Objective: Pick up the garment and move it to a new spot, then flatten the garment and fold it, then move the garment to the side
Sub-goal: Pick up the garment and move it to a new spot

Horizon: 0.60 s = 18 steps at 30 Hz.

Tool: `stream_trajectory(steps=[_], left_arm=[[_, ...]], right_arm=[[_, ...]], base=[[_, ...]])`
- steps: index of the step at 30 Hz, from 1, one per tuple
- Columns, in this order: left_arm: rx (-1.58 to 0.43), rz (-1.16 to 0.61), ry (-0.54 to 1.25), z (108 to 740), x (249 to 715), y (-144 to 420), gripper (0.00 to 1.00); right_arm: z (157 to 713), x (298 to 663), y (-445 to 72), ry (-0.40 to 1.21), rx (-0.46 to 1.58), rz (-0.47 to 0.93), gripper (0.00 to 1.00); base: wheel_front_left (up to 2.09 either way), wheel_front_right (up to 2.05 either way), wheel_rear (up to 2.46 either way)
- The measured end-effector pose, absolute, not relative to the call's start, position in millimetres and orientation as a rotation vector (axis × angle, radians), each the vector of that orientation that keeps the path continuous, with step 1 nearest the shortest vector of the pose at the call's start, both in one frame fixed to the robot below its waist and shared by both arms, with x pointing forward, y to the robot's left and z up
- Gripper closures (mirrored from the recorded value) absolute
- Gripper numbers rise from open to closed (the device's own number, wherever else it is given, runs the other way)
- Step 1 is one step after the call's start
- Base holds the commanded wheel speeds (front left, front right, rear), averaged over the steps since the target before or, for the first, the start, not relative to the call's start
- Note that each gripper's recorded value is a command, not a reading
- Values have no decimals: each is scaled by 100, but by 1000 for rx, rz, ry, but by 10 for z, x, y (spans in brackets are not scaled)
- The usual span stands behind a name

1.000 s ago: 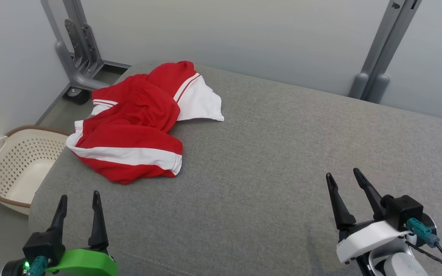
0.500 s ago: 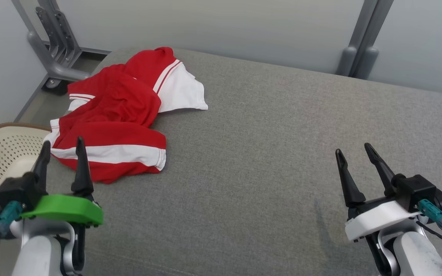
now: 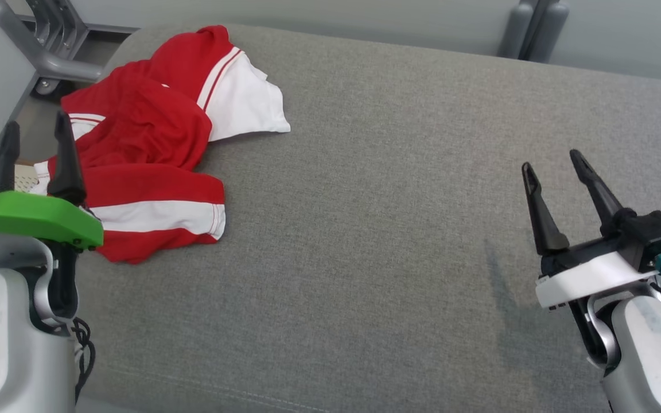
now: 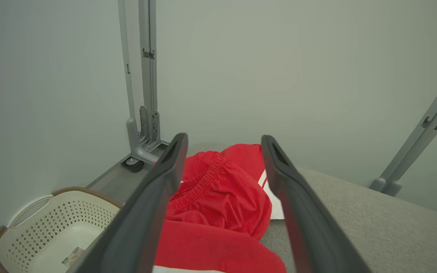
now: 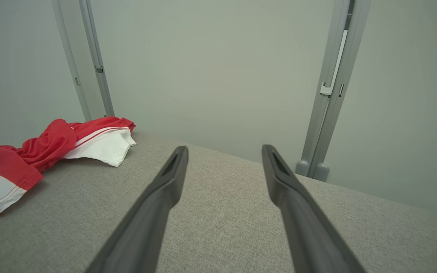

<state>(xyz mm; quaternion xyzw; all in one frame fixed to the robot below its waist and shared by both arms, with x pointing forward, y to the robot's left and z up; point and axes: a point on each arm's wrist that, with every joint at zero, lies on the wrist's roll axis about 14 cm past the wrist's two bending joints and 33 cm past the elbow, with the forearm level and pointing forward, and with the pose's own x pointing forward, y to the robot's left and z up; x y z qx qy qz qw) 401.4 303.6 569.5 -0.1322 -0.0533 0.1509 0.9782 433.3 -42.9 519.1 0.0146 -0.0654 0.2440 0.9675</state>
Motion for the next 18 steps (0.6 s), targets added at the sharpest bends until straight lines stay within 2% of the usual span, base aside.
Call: stream_trajectory(steps=[12, 18], left_arm=[[-329, 301, -7, 5373, 4506, 3024, 0], [-325, 330, 109, 4983, 4585, 3079, 0]], right_arm=[[4971, 4723, -546, -119, 8, 473, 0], [4752, 4841, -523, -82, 0, 491, 0]], base=[[0, 0, 0], [0, 0, 0]])
